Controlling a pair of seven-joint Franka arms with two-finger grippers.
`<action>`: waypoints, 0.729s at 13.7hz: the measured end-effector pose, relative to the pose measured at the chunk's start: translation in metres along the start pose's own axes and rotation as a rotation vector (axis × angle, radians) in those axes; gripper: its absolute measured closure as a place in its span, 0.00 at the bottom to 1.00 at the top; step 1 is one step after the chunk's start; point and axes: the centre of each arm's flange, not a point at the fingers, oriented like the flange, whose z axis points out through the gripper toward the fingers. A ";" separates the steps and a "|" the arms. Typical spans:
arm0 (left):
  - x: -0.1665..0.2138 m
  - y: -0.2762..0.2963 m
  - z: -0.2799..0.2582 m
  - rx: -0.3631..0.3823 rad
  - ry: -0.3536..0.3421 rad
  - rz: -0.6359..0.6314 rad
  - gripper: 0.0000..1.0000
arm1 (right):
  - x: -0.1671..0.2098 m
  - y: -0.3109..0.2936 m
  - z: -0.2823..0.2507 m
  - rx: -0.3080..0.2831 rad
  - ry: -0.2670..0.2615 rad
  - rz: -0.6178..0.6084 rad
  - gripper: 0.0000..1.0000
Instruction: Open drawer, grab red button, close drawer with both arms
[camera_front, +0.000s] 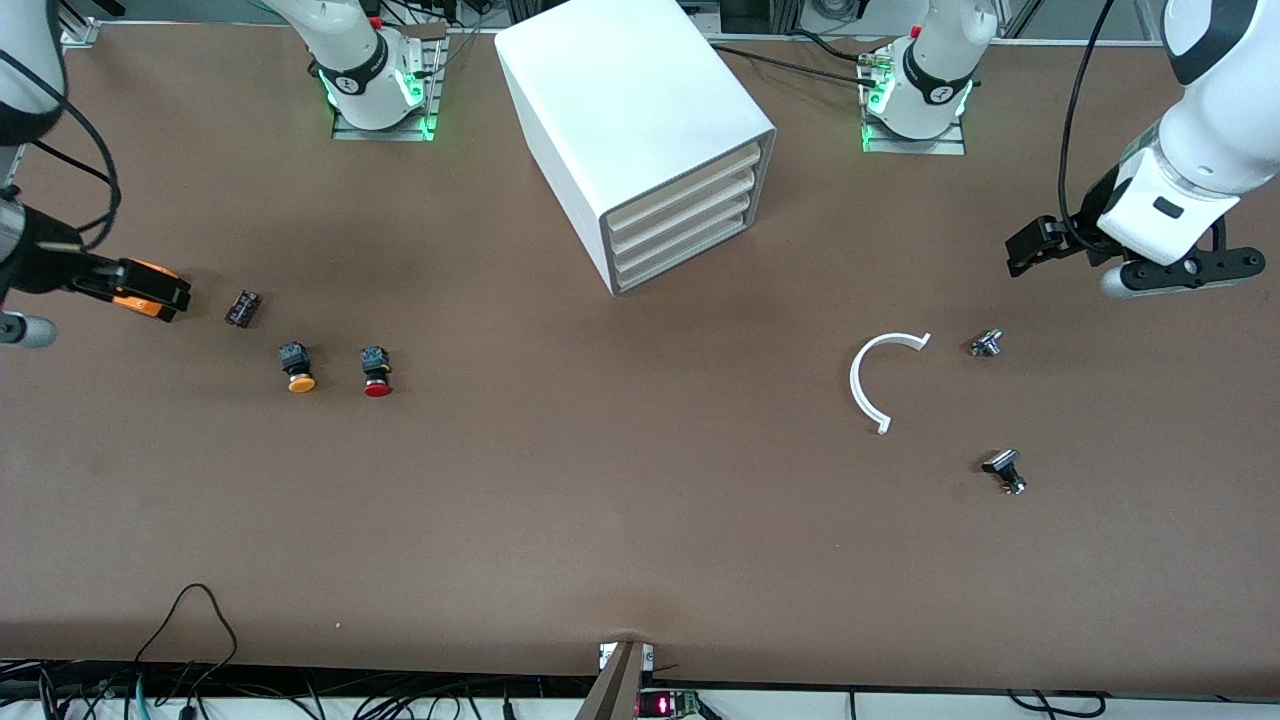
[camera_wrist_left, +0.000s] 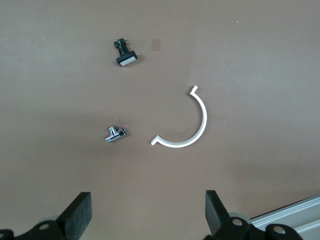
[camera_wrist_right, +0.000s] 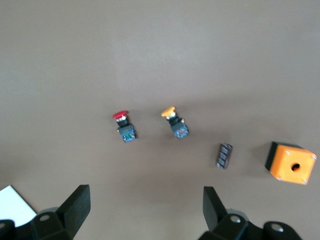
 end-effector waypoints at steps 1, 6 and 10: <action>0.000 0.000 0.000 0.000 0.000 0.000 0.00 | -0.002 0.011 -0.009 0.000 -0.004 0.011 0.00; 0.004 -0.011 -0.007 -0.004 0.015 -0.016 0.00 | -0.002 0.004 -0.008 -0.042 -0.014 -0.060 0.00; 0.010 -0.038 -0.008 -0.006 0.016 -0.025 0.00 | -0.005 -0.031 -0.008 -0.115 -0.009 -0.132 0.00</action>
